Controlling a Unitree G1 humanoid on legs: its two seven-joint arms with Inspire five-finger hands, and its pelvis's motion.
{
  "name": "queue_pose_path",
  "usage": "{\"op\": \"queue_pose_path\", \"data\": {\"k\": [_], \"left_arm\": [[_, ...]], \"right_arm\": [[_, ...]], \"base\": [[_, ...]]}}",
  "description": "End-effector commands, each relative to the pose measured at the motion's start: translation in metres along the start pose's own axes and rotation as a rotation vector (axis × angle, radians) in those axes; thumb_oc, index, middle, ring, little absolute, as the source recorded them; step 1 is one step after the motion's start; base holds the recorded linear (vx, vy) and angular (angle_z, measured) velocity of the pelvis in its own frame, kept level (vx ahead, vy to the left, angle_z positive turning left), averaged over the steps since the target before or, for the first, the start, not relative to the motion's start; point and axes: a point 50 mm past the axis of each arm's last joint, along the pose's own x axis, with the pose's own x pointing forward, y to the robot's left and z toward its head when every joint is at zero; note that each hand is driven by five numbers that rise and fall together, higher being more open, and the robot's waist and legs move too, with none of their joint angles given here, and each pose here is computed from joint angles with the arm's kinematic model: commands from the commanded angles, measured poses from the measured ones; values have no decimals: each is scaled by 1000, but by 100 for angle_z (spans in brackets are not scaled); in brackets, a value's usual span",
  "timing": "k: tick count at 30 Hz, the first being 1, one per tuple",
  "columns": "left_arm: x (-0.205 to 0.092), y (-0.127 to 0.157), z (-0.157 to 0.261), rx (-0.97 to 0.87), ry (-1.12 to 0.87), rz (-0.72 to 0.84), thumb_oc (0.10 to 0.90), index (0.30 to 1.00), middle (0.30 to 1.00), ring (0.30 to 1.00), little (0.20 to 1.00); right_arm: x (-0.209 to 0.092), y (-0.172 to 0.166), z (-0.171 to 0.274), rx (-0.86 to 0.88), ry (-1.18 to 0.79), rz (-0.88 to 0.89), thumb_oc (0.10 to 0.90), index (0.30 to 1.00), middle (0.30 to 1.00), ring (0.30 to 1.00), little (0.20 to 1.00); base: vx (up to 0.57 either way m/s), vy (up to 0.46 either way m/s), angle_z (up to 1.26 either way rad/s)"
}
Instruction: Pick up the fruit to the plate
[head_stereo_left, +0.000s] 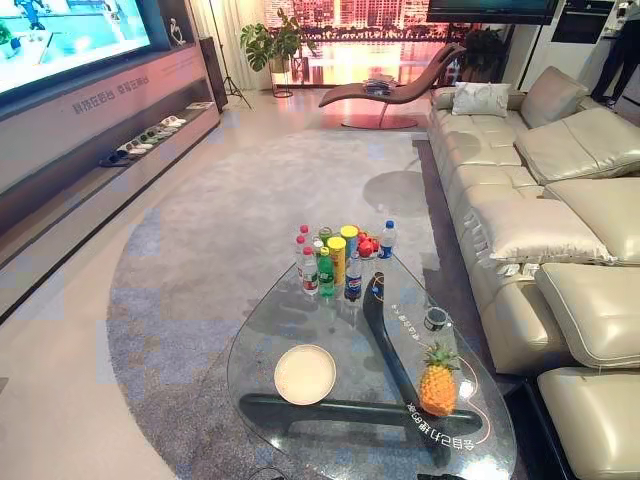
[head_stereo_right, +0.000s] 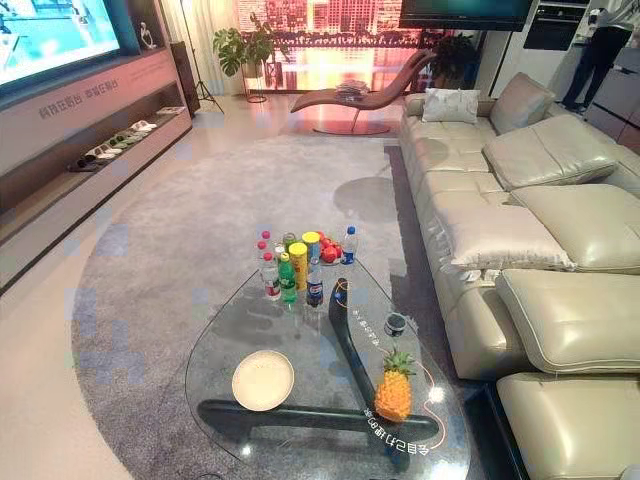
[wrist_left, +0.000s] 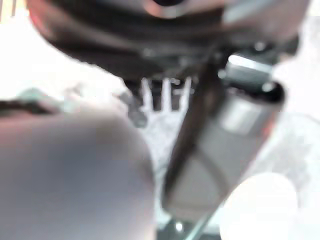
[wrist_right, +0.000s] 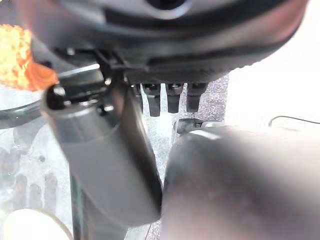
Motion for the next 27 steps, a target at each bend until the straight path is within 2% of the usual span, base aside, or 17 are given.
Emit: {"op": "queue_pose_path", "data": {"k": [1,18,27], "left_arm": [[4,-26,12,8,13,-82,800,900,900,900,900],[4,-23,16,-5,-33,-67,800,900,900,900,900],[3,-17,17,-2,-58,-3,800,900,900,900,900]], "right_arm": [[2,8,-17,-54,88,1,800,900,900,900,900],[2,5,-18,-52,92,-7,800,900,900,900,900],[1,-4,-17,-39,63,-105,800,900,900,900,900]], "base": [[70,55,-15],[0,0,0],[0,0,0]]}}
